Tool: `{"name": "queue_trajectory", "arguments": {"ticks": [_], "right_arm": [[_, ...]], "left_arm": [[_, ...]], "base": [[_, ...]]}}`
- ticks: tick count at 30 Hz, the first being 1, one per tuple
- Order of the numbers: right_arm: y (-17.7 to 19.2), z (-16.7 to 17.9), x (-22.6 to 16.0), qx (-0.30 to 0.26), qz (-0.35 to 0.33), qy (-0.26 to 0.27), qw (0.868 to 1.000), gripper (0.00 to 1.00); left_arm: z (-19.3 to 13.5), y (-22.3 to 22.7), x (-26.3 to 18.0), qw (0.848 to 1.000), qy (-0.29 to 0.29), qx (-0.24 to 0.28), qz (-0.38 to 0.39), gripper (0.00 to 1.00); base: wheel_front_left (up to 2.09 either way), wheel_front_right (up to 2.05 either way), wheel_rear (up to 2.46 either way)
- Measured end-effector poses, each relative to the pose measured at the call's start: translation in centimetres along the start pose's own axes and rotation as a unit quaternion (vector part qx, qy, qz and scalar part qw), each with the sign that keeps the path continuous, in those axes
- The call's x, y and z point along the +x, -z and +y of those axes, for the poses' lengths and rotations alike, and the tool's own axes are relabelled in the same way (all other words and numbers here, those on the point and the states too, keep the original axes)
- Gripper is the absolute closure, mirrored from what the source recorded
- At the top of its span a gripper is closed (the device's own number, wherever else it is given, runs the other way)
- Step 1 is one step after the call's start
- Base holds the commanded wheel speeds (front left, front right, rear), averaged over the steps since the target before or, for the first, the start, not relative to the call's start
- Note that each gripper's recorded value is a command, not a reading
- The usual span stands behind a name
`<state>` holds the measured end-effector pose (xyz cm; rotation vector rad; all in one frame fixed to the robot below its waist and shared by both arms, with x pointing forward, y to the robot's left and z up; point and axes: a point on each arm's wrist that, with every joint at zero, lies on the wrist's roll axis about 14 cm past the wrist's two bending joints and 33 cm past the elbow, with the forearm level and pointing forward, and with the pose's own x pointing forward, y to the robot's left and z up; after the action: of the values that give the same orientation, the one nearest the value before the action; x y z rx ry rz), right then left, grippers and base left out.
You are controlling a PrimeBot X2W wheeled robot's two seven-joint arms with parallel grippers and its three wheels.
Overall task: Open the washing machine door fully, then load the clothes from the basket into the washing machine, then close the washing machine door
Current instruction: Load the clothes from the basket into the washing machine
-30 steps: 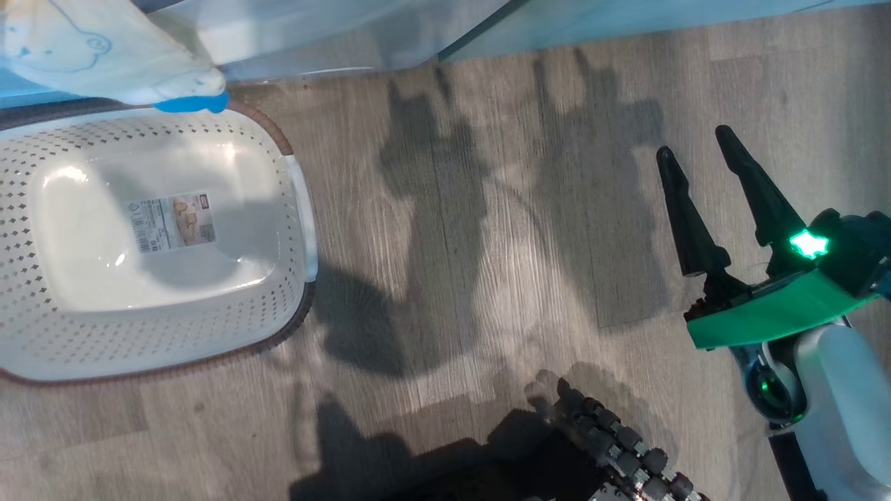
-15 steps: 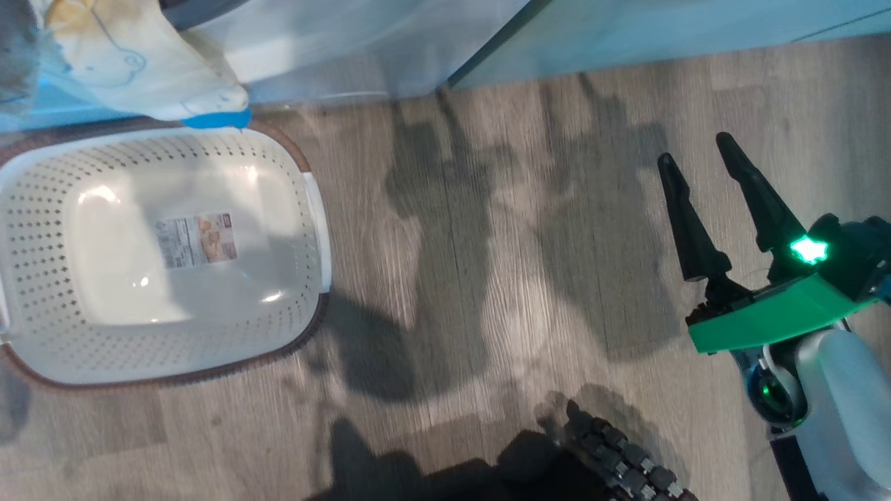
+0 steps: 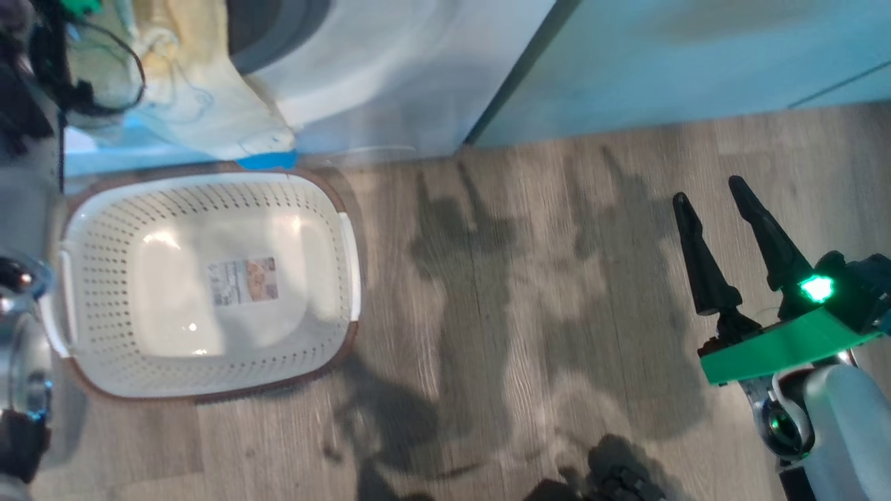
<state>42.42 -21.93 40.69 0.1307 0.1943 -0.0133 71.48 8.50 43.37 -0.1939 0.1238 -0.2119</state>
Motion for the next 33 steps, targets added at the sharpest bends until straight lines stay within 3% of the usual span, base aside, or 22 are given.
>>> {"name": "queue_trajectory", "arguments": {"ticks": [22,33], "right_arm": [[-3.0,1.7,-4.8,0.019,-0.043,-0.019,0.999,0.00],[-3.9,2.3,-6.8,0.023,-0.059,-0.029,0.998,0.00]], "left_arm": [[-2.5,0.9,-14.0,0.999,0.024,-0.020,0.003,0.00],[-1.0,2.7,-23.1,0.999,-0.027,-0.041,0.000,0.00]], "base": [[0.00,0.00,0.00],[0.00,0.00,0.00]]}}
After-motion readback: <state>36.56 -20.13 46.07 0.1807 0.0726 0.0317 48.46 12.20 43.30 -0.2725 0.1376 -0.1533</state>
